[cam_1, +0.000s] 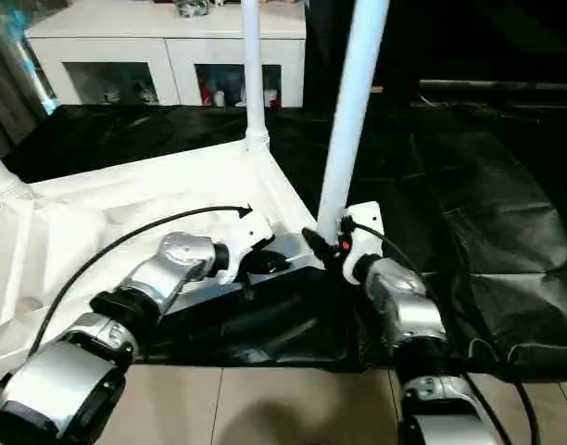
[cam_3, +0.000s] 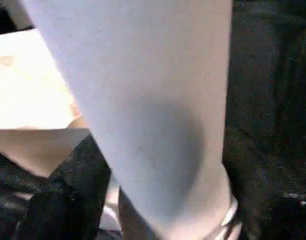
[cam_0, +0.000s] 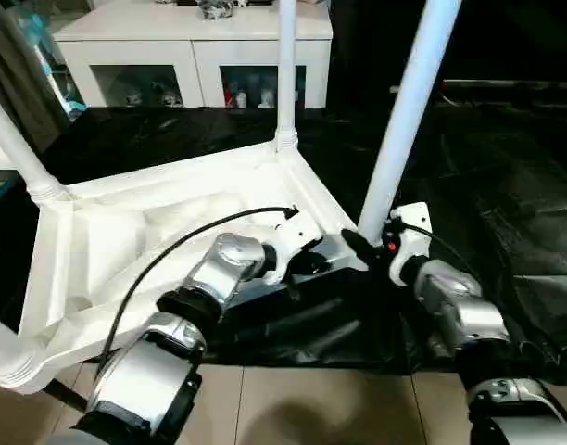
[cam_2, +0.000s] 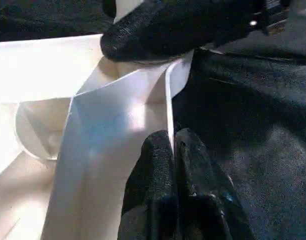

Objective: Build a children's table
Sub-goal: Rotate leg to tighten

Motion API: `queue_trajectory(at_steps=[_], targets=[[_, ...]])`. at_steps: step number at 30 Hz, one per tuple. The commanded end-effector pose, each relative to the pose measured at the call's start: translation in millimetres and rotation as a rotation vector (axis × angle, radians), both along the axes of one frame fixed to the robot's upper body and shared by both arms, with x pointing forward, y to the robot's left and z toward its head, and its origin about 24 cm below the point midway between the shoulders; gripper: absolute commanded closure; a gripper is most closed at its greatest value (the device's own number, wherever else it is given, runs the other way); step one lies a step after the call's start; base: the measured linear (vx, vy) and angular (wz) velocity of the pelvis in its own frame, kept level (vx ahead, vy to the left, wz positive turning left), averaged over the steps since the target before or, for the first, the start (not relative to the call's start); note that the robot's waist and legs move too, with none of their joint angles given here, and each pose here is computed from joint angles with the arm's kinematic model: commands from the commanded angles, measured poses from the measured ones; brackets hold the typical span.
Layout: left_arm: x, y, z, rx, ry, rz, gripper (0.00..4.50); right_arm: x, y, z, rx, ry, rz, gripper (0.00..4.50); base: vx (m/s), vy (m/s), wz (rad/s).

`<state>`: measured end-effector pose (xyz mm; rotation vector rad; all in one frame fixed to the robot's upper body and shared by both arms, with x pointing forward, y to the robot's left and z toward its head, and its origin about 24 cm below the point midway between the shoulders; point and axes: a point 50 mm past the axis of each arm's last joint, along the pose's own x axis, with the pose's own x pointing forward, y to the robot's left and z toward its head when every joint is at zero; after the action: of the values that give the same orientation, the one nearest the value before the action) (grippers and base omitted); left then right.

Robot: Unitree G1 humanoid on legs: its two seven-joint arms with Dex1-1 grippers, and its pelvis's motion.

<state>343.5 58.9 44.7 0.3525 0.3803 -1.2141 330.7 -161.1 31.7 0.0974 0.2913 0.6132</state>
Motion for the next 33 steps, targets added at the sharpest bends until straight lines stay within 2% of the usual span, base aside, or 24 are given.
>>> queue_trajectory(at_steps=[1,3,8,9,13,15,22,26,28,30,31,33], targets=[[-0.9,-10,7.9,-0.008,-0.031,-0.074,4.50,-12.4,31.6,-10.6,0.015,0.051,0.210,0.77,0.000,0.000,0.00],[-8.0,-2,6.6,-0.011,-0.003,-0.171,4.50,-18.9,19.6,-4.3,-0.001,0.030,0.320,0.77,0.000,0.000,0.00],[-18.7,16,3.4,0.010,0.053,-0.298,4.50,-28.3,-0.1,6.3,-0.010,0.030,0.466,0.77,0.000,0.000,0.00],[-19.2,16,3.2,0.011,0.057,-0.302,4.50,-28.7,-0.7,6.7,-0.008,0.031,0.473,1.02,0.000,0.000,0.00],[-25.4,30,0.9,0.033,0.112,-0.364,4.50,-34.4,-5.2,9.7,-0.013,0.059,0.574,1.15,0.000,0.000,0.00],[-27.4,35,0.7,0.045,0.136,-0.382,4.50,-36.3,-5.8,9.4,-0.027,0.074,0.613,1.48,0.000,0.000,0.00],[-29.2,38,3.1,0.042,0.133,-0.384,4.50,-38.9,-4.5,10.2,-0.037,0.087,0.658,1.82,0.000,0.000,0.00],[-25.7,35,4.9,0.031,0.107,-0.343,4.50,-39.9,-1.3,7.9,-0.033,0.083,0.642,1.85,0.000,0.000,0.00],[-19.1,31,6.2,0.025,0.076,-0.266,4.50,-38.0,0.9,3.4,-0.037,0.076,0.574,1.86,0.000,0.000,0.00],[-13.5,27,7.3,0.019,0.052,-0.203,4.50,-33.5,1.3,-2.0,-0.060,0.078,0.484,1.86,0.000,0.000,0.00],[-6.9,23,9.2,0.005,0.026,-0.126,4.50,-26.9,1.3,-9.2,-0.092,0.081,0.353,1.88,0.000,0.000,0.00],[-2.1,19,10.7,-0.003,0.005,-0.068,4.50,-22.2,1.6,-14.5,-0.093,0.094,0.247,1.92,0.000,0.000,0.00]])
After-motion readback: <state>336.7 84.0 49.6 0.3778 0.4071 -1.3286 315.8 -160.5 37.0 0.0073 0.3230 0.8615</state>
